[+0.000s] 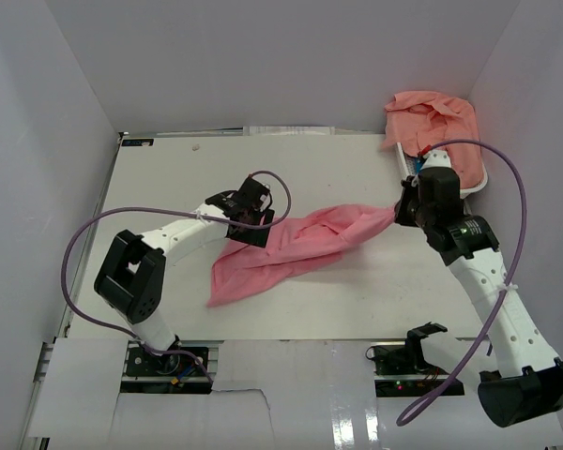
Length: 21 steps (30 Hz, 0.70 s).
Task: Fold and stack the t-shirts
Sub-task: Flatten out the tshirt
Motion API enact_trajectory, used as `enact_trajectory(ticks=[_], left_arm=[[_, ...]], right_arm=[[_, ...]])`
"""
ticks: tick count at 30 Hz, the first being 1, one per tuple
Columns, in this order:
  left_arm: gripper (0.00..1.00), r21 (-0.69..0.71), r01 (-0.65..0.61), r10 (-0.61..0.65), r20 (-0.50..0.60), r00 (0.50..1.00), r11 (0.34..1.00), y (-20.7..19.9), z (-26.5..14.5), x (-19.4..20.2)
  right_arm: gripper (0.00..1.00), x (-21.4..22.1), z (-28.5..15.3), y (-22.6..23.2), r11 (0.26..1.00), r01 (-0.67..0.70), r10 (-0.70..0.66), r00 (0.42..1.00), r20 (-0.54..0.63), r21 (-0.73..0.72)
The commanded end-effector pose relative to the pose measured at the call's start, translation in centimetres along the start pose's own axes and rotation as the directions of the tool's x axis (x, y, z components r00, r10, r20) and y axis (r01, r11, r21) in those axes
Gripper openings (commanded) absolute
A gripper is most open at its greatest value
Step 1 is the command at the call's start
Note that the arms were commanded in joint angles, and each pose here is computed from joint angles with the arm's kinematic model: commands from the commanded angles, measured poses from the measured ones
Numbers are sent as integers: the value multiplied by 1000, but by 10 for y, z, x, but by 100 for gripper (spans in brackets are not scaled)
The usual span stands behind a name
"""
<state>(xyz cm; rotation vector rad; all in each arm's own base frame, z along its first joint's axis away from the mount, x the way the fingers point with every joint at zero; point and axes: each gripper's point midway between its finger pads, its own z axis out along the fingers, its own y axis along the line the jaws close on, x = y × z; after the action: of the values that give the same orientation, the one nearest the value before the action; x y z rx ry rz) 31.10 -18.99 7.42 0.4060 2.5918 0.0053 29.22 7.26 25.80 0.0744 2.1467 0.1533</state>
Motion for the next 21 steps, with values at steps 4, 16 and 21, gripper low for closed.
enact_trajectory(ticks=[4, 16, 21], left_arm=[[88, -17, -9, 9, 16, 1000, 1000, -4, -5, -17], [77, -112, -42, 41, -15, 999, 993, -5, 8, -26], [75, -170, -70, 70, -3, 998, 983, -10, 10, -40]], right_arm=[[8, 77, 7, -1, 998, -33, 25, 987, -158, -49], [8, 108, 7, -4, 996, -36, 22, 985, -173, -80], [8, 109, 6, -3, 995, -36, 20, 984, -176, -89]])
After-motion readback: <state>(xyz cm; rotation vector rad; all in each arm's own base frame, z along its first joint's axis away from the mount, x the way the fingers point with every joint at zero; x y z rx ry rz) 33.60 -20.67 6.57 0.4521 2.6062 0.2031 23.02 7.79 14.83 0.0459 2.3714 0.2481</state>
